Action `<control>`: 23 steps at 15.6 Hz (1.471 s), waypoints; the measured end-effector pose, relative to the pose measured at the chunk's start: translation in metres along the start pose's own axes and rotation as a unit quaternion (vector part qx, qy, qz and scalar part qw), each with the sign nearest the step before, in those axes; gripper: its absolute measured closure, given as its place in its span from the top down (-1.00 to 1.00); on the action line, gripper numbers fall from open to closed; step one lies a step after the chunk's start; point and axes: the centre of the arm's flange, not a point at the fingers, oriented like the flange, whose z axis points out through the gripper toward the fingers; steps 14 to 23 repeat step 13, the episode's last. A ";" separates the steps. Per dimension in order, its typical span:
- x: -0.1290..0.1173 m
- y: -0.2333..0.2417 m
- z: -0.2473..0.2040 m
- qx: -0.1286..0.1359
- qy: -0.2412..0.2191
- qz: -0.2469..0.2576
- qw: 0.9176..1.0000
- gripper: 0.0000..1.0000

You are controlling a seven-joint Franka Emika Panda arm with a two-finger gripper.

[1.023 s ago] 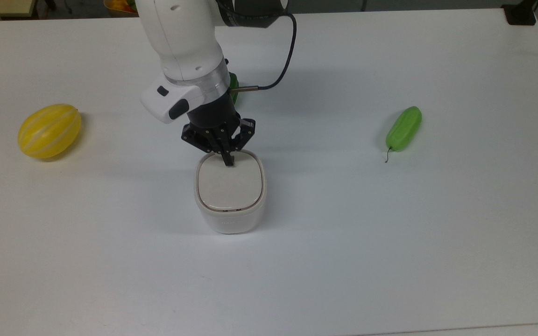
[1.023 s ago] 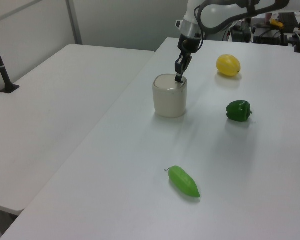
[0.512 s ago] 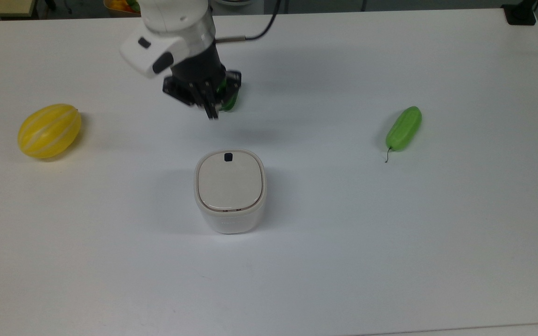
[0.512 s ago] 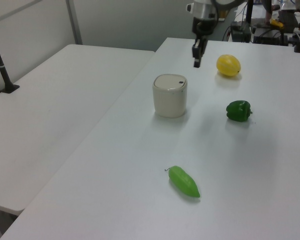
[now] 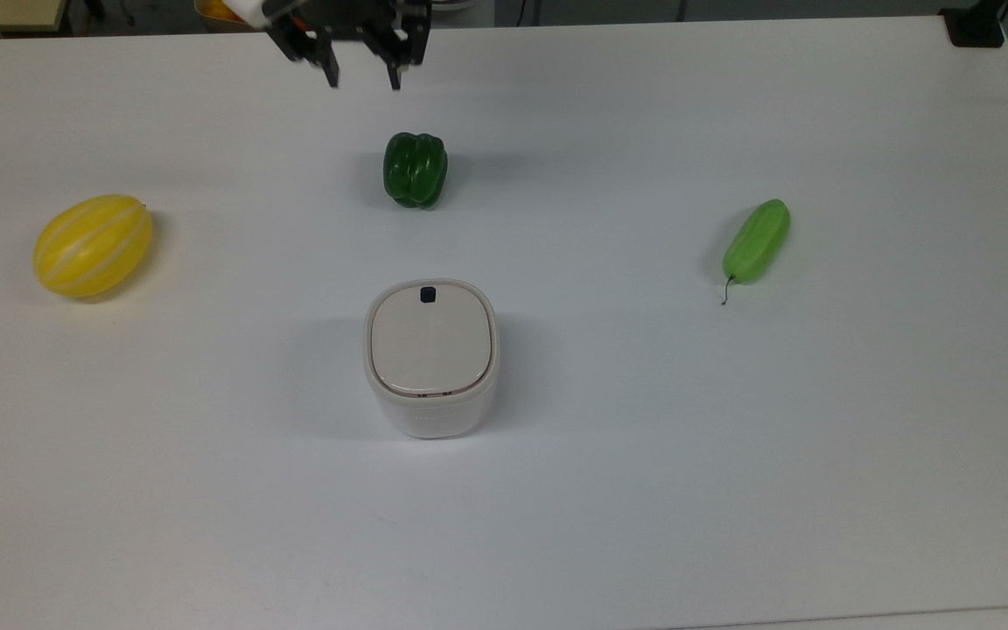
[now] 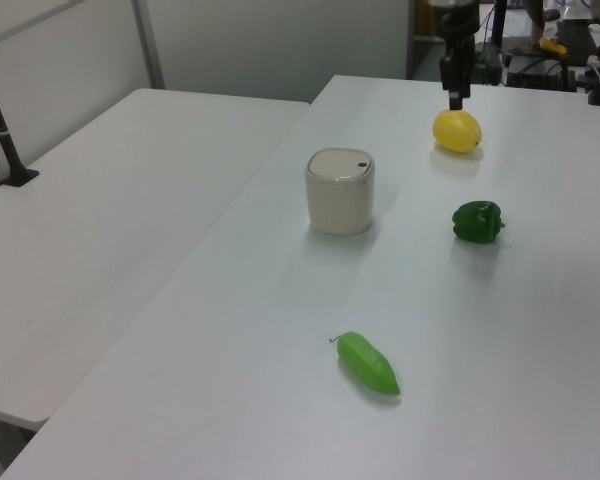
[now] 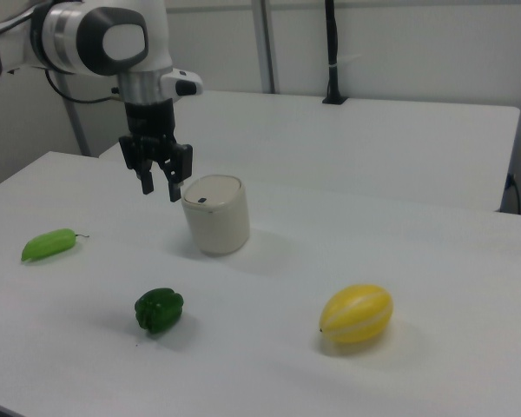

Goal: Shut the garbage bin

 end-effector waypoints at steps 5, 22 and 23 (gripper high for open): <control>-0.027 0.045 -0.030 0.009 0.018 0.052 0.998 1.00; -0.047 0.066 -0.043 0.016 0.010 0.086 0.996 1.00; -0.047 0.066 -0.043 0.016 0.010 0.086 0.996 1.00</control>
